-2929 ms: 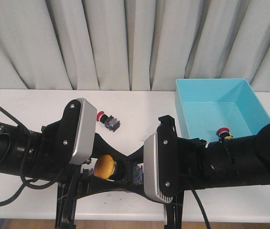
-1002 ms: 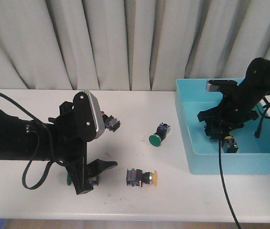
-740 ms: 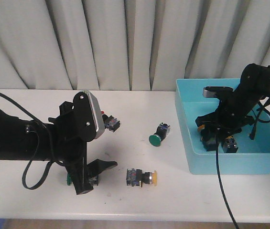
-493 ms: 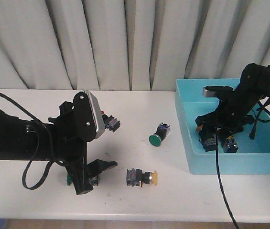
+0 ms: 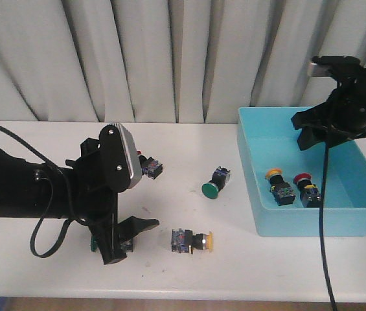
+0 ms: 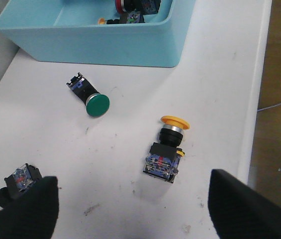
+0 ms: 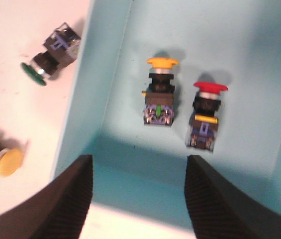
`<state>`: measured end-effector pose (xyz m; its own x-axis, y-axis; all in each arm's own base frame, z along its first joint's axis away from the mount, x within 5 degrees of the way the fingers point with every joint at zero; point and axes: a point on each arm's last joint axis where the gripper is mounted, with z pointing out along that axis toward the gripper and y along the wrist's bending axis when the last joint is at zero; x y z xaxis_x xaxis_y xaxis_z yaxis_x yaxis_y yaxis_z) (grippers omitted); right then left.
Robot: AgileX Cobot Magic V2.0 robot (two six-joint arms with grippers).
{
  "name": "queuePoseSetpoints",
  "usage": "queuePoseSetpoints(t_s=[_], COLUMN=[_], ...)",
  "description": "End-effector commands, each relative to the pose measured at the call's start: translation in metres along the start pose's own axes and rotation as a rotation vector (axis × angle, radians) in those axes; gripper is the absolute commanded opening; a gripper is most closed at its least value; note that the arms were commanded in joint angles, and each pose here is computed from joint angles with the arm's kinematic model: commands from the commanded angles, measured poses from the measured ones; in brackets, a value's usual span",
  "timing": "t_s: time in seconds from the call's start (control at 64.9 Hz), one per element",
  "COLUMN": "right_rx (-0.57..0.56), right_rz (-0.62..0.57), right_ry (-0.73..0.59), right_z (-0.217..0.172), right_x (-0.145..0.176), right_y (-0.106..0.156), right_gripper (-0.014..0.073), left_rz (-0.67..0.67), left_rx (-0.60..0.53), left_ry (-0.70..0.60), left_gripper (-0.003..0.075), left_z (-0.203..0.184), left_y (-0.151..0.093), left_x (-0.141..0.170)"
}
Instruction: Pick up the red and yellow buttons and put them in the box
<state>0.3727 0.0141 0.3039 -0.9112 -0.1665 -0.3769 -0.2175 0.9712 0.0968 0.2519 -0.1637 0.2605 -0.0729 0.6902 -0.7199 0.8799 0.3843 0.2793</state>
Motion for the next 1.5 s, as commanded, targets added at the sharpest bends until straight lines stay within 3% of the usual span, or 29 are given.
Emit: queuePoseSetpoints(t_s=[0.0, 0.216, 0.493, 0.771, 0.94, 1.203, 1.357, 1.48], right_rx=[0.023, 0.052, 0.062, 0.09, 0.106, 0.105, 0.106, 0.095], right_rz=[-0.009, -0.01, 0.001, -0.001, -0.014, -0.019, -0.019, -0.018], right_ry=[-0.124, -0.236, -0.25, -0.35, -0.408, -0.398, -0.402, -0.361], right_z=[-0.051, -0.085, -0.074, -0.068, -0.07, -0.068, -0.068, -0.067], right_x=[0.019, 0.09, 0.175, 0.206, 0.209, 0.211, 0.211, 0.214], right_y=[0.011, 0.029, 0.041, 0.044, 0.045, 0.045, 0.045, 0.045], right_gripper=[0.0398, 0.0398, 0.0396, 0.0356, 0.023, -0.0014, -0.0007, -0.0007], left_rz=[-0.022, -0.022, -0.023, -0.023, -0.025, -0.118, -0.204, -0.22], left_rx=[-0.051, -0.051, -0.05, -0.051, -0.05, -0.036, -0.036, -0.036], left_ry=[-0.052, -0.052, -0.052, -0.052, -0.053, -0.065, -0.067, -0.067], left_gripper=[0.0594, 0.0594, 0.0594, 0.058, 0.0468, 0.015, -0.0008, -0.0008], left_z=[-0.01, -0.01, -0.01, -0.01, -0.01, -0.01, -0.01, -0.01], left_y=[0.005, 0.005, 0.005, 0.005, 0.005, 0.004, 0.004, 0.004], left_x=[-0.012, -0.012, -0.012, -0.012, -0.012, -0.013, -0.013, -0.013])
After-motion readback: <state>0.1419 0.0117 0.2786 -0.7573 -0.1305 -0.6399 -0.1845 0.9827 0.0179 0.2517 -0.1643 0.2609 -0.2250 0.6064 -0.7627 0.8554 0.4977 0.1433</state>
